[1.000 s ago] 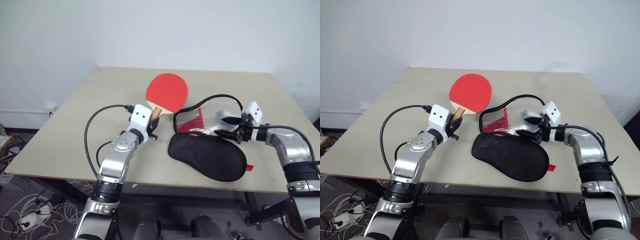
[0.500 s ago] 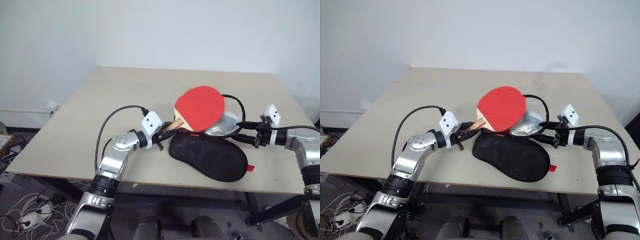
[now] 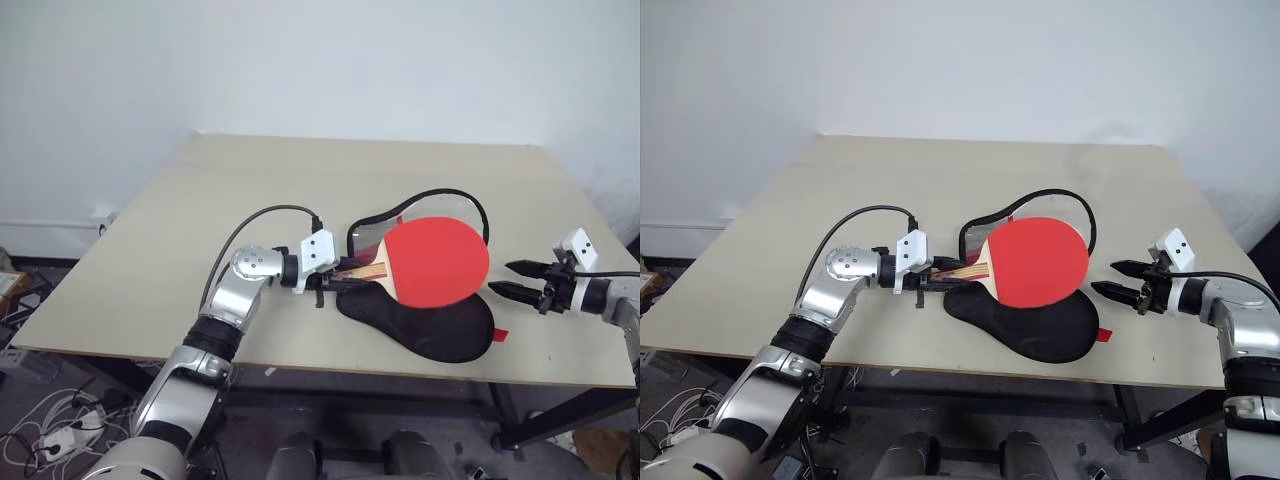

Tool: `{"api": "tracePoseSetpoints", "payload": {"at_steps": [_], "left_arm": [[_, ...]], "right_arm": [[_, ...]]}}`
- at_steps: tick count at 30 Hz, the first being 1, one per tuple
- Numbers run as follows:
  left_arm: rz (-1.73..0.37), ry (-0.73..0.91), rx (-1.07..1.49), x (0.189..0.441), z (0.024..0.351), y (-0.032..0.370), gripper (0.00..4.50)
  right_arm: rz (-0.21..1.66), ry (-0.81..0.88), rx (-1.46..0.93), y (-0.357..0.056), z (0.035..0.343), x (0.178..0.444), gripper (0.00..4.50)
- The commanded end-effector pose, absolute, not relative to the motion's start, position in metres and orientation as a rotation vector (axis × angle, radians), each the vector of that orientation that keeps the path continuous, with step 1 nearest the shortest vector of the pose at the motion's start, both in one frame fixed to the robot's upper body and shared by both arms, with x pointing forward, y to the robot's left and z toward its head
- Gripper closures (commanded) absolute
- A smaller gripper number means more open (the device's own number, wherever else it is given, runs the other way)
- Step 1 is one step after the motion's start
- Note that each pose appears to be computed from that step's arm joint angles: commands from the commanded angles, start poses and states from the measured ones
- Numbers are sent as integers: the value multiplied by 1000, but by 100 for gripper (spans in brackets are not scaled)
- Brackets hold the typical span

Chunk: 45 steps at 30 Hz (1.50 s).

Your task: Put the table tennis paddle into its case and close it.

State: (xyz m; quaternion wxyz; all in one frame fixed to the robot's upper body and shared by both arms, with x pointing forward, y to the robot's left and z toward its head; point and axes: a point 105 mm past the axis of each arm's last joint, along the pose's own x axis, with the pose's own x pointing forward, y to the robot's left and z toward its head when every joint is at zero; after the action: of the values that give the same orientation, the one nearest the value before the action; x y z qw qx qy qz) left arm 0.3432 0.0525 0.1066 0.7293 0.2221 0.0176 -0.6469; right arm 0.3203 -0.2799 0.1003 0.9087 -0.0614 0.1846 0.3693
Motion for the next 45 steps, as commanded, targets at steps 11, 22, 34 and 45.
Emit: {"api": "tracePoseSetpoints", "payload": {"at_steps": [11, 22, 34, 45], "left_arm": [[-1654, 23, 659, 351, 117, 27, 344], [-1686, 109, 715, 356, 105, 19, 344], [-1663, 126, 714, 358, 99, 18, 344], [-1606, 123, 722, 365, 101, 12, 344]], "right_arm": [[692, 275, -123, -277, 119, 297, 66], [591, 274, -109, -287, 118, 271, 66], [538, 307, -128, -307, 119, 262, 66], [543, 311, -125, -302, 116, 259, 66]]}}
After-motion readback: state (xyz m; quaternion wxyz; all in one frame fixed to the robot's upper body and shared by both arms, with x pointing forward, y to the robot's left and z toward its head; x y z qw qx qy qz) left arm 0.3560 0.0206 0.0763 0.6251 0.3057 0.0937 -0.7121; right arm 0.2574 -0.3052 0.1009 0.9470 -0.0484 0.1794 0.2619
